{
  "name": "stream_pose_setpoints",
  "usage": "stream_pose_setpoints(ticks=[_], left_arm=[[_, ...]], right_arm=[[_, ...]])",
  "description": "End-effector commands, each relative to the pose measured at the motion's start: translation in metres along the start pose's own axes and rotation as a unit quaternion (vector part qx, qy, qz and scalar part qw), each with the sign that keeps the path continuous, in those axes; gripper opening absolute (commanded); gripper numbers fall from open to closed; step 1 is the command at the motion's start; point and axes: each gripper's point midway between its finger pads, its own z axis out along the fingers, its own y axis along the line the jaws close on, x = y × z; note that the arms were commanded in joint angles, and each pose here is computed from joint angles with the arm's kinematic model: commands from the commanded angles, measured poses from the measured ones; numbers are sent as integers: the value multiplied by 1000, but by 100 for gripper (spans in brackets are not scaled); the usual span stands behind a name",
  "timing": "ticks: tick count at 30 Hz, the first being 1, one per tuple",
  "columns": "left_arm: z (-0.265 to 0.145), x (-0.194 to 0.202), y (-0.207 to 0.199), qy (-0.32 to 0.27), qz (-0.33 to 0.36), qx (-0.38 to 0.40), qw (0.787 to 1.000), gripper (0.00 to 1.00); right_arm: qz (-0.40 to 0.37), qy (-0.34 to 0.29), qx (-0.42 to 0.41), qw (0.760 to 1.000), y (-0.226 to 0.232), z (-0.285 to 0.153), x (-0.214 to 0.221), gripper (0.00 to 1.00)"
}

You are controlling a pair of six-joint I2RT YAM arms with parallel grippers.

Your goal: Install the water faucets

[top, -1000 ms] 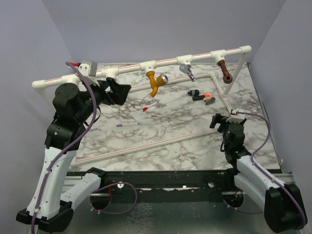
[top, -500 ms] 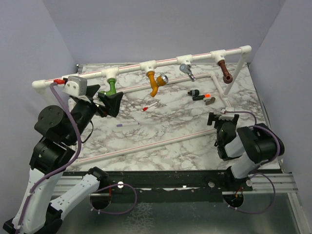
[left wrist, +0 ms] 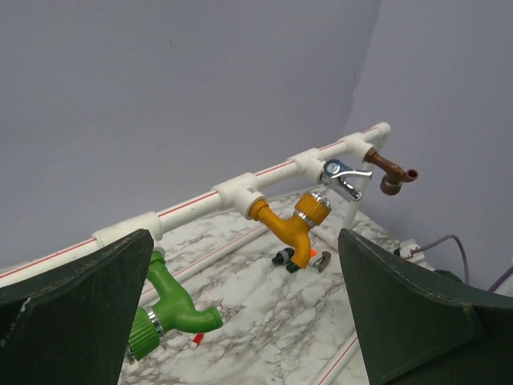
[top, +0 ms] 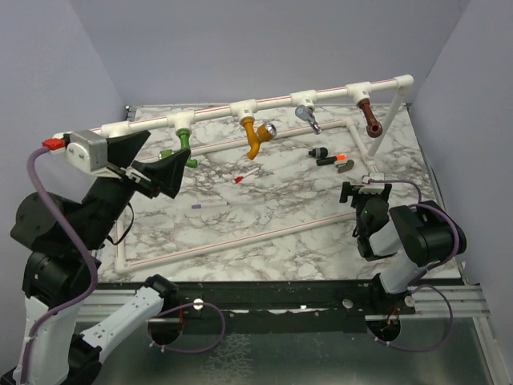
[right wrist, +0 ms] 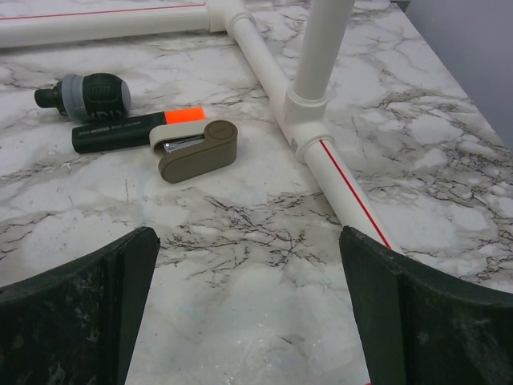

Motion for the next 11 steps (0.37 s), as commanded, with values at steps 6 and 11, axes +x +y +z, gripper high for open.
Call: stream_pose_setpoints(ticks=[6, 11], left_arm=[[-37, -67, -34, -85, -19, 77, 993, 99], [-51, -73, -42, -99, -22, 98, 990, 99]], right_arm=[[8, -23, 0, 1000, 0, 7, -15, 100], [17, -2, 6, 1000, -5, 13, -9, 100]])
